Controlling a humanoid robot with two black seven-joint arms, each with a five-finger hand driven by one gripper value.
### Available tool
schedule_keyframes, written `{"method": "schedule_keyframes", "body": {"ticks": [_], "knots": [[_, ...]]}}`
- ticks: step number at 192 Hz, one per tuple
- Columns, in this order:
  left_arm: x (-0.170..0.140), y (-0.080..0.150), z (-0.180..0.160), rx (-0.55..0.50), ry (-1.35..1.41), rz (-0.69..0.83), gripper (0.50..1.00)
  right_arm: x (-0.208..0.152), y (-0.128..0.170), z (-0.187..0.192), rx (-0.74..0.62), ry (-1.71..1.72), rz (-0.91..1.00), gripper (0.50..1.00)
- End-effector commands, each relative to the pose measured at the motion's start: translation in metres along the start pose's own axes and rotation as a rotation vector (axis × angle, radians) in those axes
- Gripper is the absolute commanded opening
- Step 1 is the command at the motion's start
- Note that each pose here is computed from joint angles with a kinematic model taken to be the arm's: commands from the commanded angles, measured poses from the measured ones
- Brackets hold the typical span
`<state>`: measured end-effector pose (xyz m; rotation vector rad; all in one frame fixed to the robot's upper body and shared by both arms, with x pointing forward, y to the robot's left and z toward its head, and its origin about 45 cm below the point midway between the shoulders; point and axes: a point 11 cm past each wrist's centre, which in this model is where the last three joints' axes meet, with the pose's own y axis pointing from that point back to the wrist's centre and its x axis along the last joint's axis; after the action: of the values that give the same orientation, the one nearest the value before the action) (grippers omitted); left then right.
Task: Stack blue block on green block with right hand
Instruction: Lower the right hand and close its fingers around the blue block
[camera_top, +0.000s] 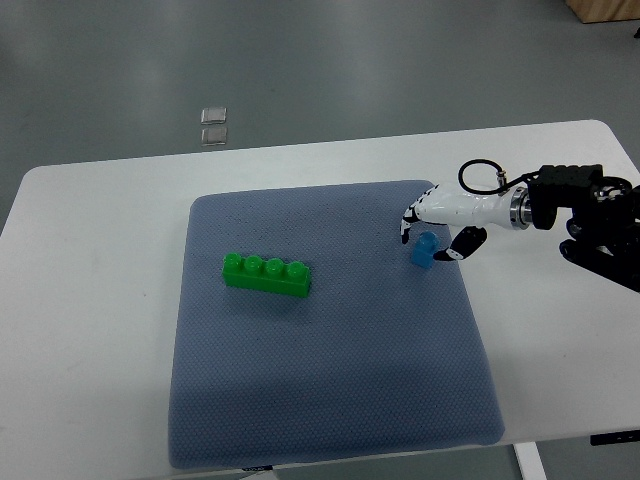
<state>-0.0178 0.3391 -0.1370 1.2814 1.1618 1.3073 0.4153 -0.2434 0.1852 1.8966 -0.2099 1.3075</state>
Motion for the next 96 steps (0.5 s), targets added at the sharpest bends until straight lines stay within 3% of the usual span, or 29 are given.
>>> {"method": "schedule_keyframes", "body": {"ticks": [1, 96], "knots": [[0.0000, 0.0000, -0.0004, 0.001, 0.000, 0.000, 1.000, -0.0010, 0.0001, 0.0001, 0.000, 0.001, -0.002, 0.746], [0.0000, 0.0000, 0.0005, -0.001, 0.000, 0.000, 1.000, -0.0018, 0.0001, 0.0000, 0.000, 0.006, -0.007, 0.639]]}}
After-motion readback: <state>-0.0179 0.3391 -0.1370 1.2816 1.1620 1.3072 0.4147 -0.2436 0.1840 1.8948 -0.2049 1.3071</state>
